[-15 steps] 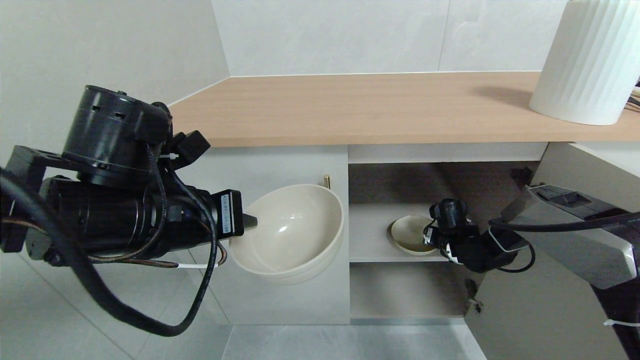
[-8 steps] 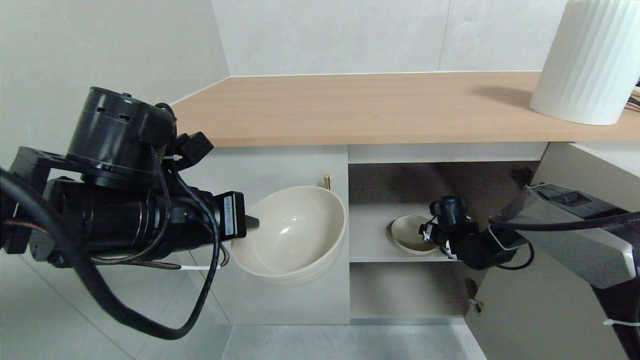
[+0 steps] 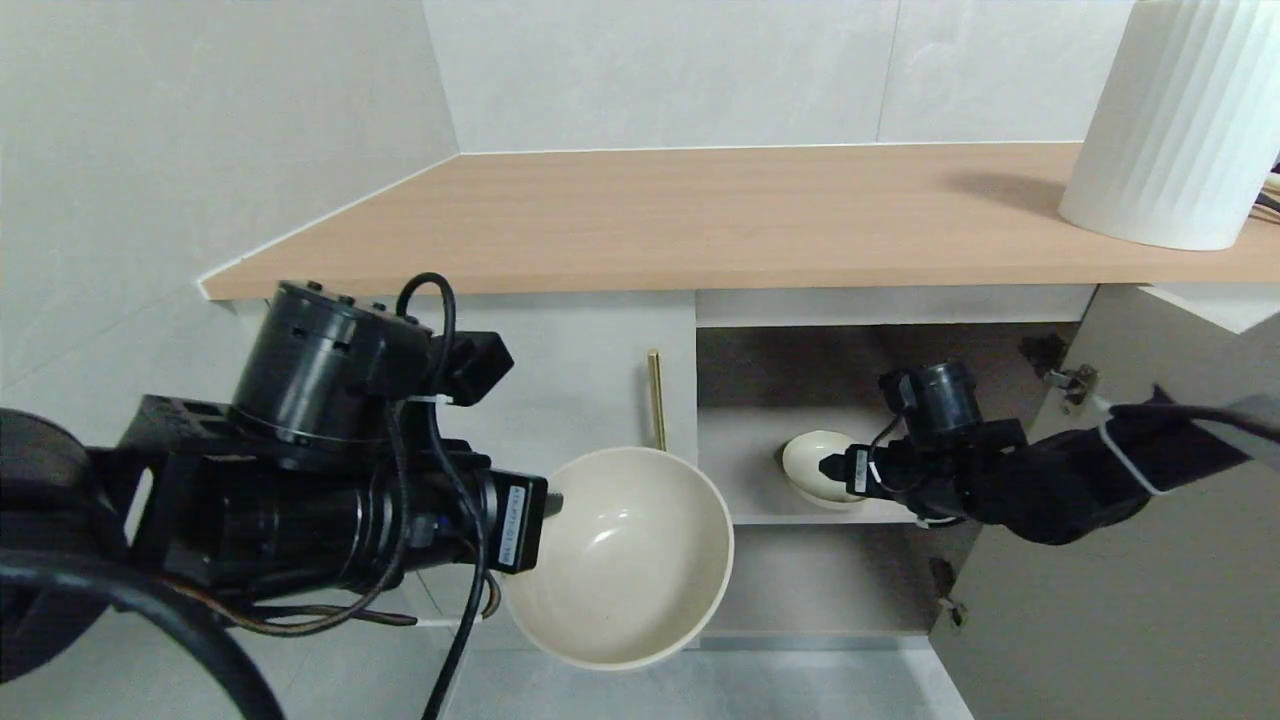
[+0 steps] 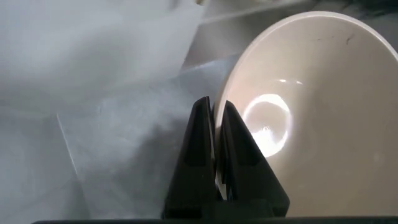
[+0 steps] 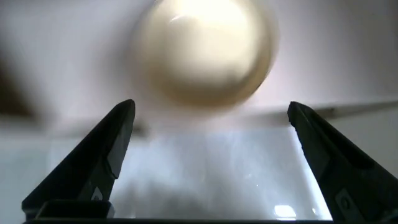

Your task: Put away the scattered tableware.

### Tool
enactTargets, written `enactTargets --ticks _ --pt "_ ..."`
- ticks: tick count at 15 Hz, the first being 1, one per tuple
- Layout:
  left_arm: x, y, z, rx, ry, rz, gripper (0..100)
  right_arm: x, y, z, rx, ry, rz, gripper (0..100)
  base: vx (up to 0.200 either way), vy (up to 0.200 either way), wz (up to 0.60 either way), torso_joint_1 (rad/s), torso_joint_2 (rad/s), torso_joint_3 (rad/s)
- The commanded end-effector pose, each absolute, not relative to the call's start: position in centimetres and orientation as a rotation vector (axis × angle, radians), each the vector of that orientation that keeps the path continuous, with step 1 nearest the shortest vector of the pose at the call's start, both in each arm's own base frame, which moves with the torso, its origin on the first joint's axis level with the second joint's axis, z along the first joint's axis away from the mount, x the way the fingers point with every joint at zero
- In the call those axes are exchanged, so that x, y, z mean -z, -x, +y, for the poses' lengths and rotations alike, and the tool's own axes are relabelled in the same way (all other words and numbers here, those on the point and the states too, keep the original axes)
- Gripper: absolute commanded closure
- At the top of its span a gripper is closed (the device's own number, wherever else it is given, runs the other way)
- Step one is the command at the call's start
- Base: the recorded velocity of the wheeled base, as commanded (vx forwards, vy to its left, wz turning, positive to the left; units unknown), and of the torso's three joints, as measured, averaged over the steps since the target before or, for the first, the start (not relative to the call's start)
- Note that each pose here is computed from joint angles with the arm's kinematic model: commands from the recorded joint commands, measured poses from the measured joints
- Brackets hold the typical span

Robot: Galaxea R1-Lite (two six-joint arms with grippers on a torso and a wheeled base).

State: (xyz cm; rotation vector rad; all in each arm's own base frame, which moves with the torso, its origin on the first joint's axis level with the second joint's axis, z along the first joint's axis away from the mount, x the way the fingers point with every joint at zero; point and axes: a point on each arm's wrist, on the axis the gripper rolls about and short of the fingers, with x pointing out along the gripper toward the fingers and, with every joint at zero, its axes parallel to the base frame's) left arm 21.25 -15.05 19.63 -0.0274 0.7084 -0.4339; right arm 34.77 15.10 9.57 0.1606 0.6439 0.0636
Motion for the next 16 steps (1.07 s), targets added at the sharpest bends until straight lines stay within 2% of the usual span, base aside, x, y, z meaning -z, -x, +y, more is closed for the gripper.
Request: enactTargets --ticks 1,3,7,10,13,16 --pt "-17.2 -21.4 -16.4 0.413 -0.048 0.761 100 -17.1 -27.9 15.7 -0.238 -0.141 0.619 0 0.0 0.0 0.0 0.0 0.0 0.0" --pt "-15.8 -21.3 -17.8 0.386 -0.108 0.785 100 -20.0 -24.2 15.9 -0.377 -0.142 0.646 0 0.0 0.0 0.0 0.0 0.0 0.0" --pt "-15.0 -20.6 -19.2 0.409 -0.146 0.801 100 -20.8 -20.5 17.5 -0.501 -0.084 0.708 0 0.0 0.0 0.0 0.0 0.0 0.0" --pt "-14.9 -20.3 -19.6 0.419 -0.157 0.8 100 -19.3 -19.5 19.4 -0.555 -0.03 0.764 0 0.0 0.0 0.0 0.0 0.0 0.0" --pt "-15.3 -19.9 -19.7 0.42 -0.157 0.781 100 -16.3 -20.5 21.2 -0.542 0.015 0.85 0 0.0 0.0 0.0 0.0 0.0 0.0" --pt "-15.6 -19.7 -19.8 0.407 -0.137 0.768 100 -15.5 -20.8 21.8 -0.542 0.021 0.863 0 0.0 0.0 0.0 0.0 0.0 0.0"
